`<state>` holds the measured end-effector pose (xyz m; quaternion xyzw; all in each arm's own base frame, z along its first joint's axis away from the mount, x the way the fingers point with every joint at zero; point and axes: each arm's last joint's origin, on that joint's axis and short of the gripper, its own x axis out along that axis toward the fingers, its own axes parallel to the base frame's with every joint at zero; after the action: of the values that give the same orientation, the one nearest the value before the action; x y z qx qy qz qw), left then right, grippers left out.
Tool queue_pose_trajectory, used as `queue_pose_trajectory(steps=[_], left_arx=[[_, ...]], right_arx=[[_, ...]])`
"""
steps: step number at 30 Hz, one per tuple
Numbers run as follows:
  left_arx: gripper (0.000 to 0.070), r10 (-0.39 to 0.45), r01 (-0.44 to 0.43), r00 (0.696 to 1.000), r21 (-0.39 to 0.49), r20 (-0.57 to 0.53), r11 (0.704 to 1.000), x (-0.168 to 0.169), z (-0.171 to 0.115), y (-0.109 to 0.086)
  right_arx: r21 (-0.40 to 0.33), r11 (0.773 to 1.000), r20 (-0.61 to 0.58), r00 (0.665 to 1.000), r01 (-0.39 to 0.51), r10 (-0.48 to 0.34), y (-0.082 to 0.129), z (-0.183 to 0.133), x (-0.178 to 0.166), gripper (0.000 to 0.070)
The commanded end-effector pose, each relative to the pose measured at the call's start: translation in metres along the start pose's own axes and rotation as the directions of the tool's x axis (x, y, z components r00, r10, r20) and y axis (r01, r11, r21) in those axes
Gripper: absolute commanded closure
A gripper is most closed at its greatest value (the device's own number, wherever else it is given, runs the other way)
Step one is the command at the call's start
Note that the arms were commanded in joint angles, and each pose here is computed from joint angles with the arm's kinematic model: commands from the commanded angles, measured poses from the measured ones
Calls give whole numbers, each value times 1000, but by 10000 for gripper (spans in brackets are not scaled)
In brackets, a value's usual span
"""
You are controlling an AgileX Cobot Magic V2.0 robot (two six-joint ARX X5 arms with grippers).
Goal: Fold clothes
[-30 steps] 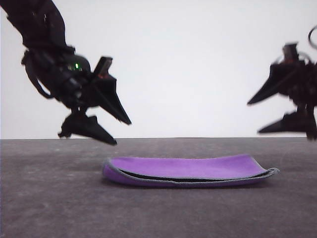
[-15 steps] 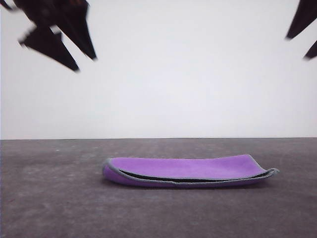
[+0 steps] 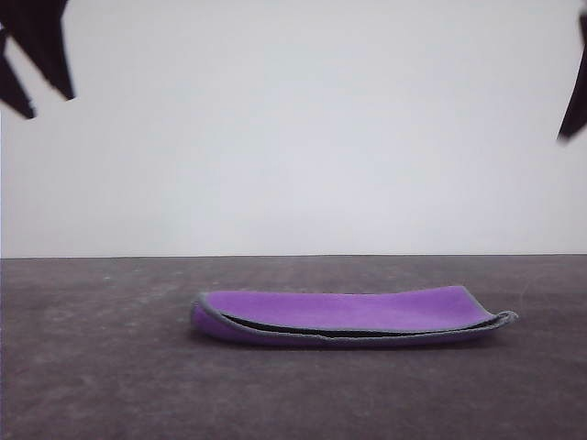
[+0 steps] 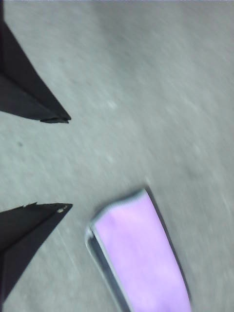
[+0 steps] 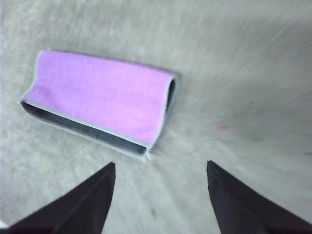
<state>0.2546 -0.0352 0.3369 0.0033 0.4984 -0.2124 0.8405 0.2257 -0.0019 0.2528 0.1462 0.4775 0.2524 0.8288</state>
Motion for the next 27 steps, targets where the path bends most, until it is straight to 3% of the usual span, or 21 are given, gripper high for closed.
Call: queue_pose_trajectory(steps=[1, 7, 13, 22, 27], left_arx=[[381, 5, -5, 1000, -12, -6, 1000, 4, 0, 4], [382, 16, -17, 1000, -62, -16, 998, 19, -8, 15], [382, 15, -16, 1000, -67, -18, 998, 22, -10, 16], [382, 15, -16, 1000, -73, -17, 997, 22, -10, 16], [382, 15, -16, 1000, -74, -18, 997, 22, -10, 16]], right_arx=[[54, 997, -1, 999, -50, 50, -9, -1, 15, 321], [150, 978, -74, 985, -146, 158, -35, -2, 66, 321], [216, 951, -114, 961, -222, 250, -46, -2, 105, 321], [236, 942, -120, 954, -240, 273, -41, 0, 132, 322], [228, 950, -116, 962, -215, 246, -39, 1, 137, 322]])
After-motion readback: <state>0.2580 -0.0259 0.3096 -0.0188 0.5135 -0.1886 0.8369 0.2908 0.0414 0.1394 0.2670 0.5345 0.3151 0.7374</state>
